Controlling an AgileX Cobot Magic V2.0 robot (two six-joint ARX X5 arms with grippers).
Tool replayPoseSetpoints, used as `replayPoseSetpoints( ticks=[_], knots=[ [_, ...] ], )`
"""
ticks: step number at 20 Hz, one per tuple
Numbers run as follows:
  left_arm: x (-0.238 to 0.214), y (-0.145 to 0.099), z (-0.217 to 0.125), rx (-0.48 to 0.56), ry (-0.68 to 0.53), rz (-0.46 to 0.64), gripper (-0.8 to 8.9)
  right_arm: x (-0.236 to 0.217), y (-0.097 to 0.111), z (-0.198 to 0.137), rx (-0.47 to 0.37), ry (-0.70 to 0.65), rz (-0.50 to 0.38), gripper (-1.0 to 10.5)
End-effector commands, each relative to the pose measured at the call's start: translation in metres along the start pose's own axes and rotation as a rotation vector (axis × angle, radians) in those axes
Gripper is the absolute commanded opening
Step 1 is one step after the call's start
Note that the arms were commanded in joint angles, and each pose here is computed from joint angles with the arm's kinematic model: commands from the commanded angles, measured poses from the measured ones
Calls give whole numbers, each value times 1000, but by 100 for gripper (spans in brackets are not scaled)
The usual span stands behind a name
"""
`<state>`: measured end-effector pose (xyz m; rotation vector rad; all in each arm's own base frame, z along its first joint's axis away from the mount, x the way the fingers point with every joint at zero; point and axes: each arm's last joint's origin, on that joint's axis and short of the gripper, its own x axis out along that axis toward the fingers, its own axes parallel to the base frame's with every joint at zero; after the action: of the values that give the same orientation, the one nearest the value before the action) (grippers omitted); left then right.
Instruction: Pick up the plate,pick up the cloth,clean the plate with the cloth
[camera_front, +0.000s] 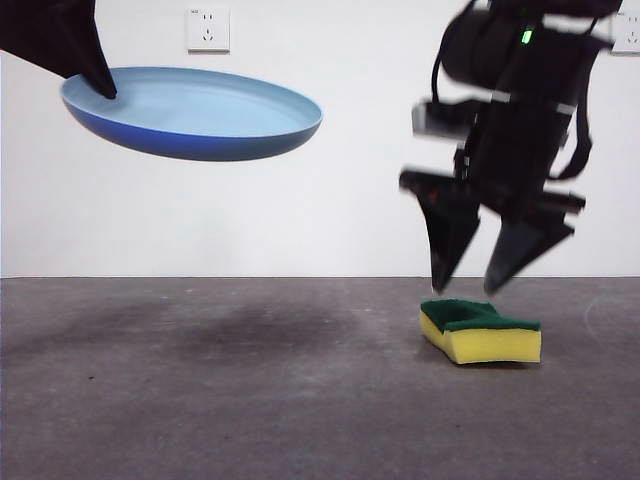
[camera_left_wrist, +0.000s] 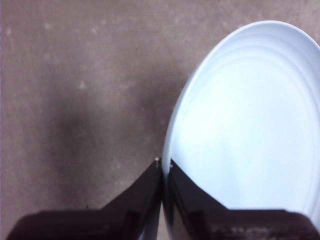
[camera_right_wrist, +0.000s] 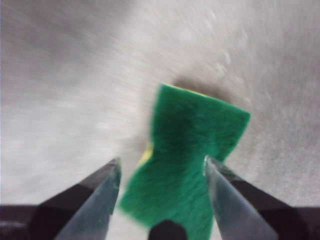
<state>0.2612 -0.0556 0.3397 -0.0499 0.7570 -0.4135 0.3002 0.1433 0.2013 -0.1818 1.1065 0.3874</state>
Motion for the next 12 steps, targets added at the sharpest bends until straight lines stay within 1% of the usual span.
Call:
replayPoseSetpoints(
  ticks=[1, 4, 5, 6, 7, 8, 9, 12],
  knots=[
    [0, -1, -1, 19, 10, -4, -8, 20, -1, -3, 15, 59, -8, 279],
    [0, -1, -1, 19, 10, -5, -8, 42, -2, -9, 17, 127, -16, 272],
    [0, -1, -1, 19, 10, -4, -8, 47, -2, -11, 17, 144, -18, 205],
    [0, -1, -1, 19, 10, -4, -8, 51, -2, -12, 17, 155, -18, 94],
    [0, -1, -1, 19, 11, -4, -8, 52, -2, -12, 17, 158, -19, 20],
    [1, -1, -1, 21, 11, -3, -8, 52, -2, -12, 17, 156, -20, -17],
    [1, 0, -1, 23, 11, 2, -8, 51, -1, -11, 14, 151, -19, -16],
    [8, 2, -1, 23, 32, 70, -8, 39, 0, -8, 13, 117, -14, -16]
  ],
)
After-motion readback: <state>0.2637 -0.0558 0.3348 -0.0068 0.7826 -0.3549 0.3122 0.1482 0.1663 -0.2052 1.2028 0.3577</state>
